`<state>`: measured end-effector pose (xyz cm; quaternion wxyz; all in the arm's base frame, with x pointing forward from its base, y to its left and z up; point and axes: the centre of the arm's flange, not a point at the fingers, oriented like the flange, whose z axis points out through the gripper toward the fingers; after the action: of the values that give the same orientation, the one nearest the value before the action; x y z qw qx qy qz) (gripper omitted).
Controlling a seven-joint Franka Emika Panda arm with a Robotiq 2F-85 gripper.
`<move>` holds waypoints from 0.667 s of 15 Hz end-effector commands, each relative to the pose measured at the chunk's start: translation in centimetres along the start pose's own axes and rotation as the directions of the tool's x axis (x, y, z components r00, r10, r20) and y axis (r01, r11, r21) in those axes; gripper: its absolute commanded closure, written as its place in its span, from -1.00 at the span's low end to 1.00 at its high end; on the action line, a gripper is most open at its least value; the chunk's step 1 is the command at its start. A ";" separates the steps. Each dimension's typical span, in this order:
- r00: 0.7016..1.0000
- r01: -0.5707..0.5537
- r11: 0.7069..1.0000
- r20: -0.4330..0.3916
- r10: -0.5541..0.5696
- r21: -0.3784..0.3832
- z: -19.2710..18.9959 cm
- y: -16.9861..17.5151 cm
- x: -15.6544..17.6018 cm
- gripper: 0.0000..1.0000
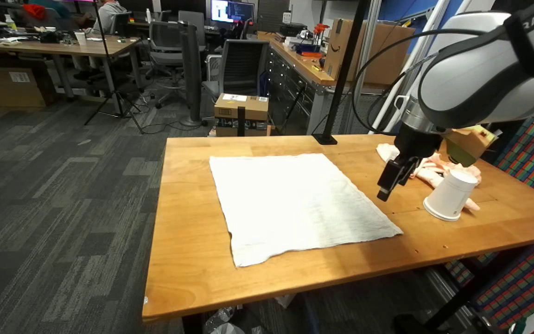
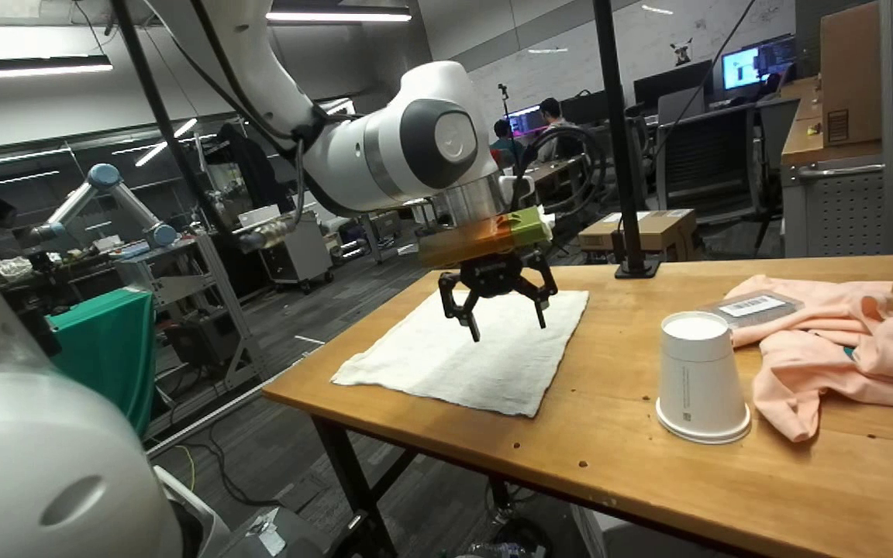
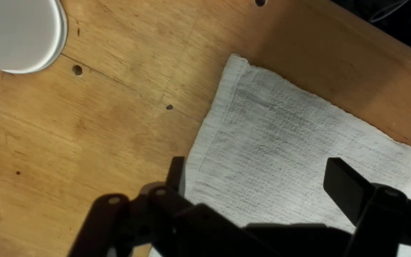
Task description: Fold the white towel
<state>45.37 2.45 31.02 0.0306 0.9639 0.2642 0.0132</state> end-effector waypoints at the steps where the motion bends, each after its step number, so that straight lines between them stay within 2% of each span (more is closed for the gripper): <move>1: 0.999 -0.012 0.998 -0.034 0.009 -0.069 1.3 0.5 -1.6 -1.00; 6: 0.999 -0.017 0.990 -0.033 0.012 -0.139 3.7 1.4 -4.7 -1.00; 10: 0.998 -0.045 0.991 -0.052 0.039 -0.123 5.0 1.6 -5.6 -1.00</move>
<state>42.03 -1.86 26.89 0.0869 0.9618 0.2572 0.0345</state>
